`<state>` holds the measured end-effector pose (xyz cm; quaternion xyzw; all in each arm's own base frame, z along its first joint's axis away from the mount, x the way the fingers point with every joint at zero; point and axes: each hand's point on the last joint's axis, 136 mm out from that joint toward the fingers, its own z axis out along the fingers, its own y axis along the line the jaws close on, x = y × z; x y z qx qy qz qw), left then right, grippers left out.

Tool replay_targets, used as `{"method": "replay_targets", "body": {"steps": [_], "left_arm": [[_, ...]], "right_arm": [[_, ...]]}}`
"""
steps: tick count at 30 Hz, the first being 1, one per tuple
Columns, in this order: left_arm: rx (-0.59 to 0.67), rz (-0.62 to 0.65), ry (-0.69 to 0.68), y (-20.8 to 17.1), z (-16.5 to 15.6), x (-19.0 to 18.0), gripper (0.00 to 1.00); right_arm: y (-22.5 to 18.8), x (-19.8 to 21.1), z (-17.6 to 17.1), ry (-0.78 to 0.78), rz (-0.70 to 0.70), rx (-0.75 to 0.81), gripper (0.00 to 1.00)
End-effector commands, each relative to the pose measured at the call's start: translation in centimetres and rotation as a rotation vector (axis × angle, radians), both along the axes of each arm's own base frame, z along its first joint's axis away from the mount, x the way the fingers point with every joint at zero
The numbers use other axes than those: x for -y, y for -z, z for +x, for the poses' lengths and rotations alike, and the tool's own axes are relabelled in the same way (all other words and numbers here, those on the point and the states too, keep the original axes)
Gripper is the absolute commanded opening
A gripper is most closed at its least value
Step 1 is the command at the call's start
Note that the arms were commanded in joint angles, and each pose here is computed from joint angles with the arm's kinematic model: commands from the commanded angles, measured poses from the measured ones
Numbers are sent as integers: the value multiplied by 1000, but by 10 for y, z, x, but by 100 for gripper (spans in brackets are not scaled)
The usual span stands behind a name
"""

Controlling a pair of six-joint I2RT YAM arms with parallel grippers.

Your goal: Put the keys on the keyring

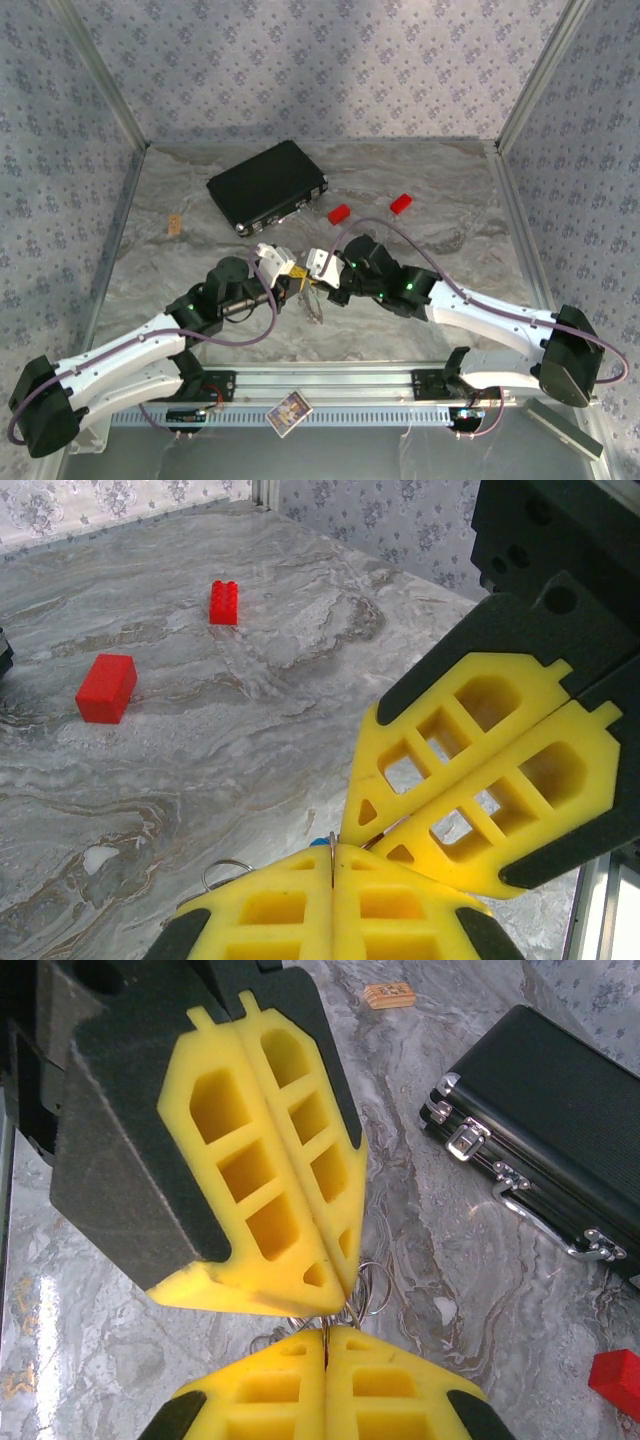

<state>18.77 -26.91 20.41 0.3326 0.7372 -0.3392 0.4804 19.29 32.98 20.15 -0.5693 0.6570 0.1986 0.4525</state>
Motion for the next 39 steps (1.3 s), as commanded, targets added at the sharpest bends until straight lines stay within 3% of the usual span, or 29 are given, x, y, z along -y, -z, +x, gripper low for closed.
{"method": "replay_targets", "body": {"steps": [1,10,11,15,18,22,27,32,39], "left_arm": [[56,-80,8,-28,1,5,0],[88,-111,3,-36,3,6,0],[92,-115,4,-37,3,7,0],[153,-130,33,-40,0,7,0],[250,-143,92,-41,-9,9,0],[347,-175,150,-42,-18,11,0],[379,-205,210,-46,-28,14,0],[376,-217,228,-47,-31,16,0],[367,-219,234,-47,-32,17,0]], "right_arm": [[0,-4,-13,-64,2,-5,0],[9,0,-29,-128,-23,12,0],[9,2,-29,-125,-26,11,4],[6,16,-32,-109,-19,-3,41],[2,34,-36,-109,33,-78,51],[-10,47,-23,-67,161,-192,43],[-26,37,-14,-79,314,-219,25],[-20,27,-15,-120,335,-255,30],[-19,22,-15,-138,358,-259,27]]}}
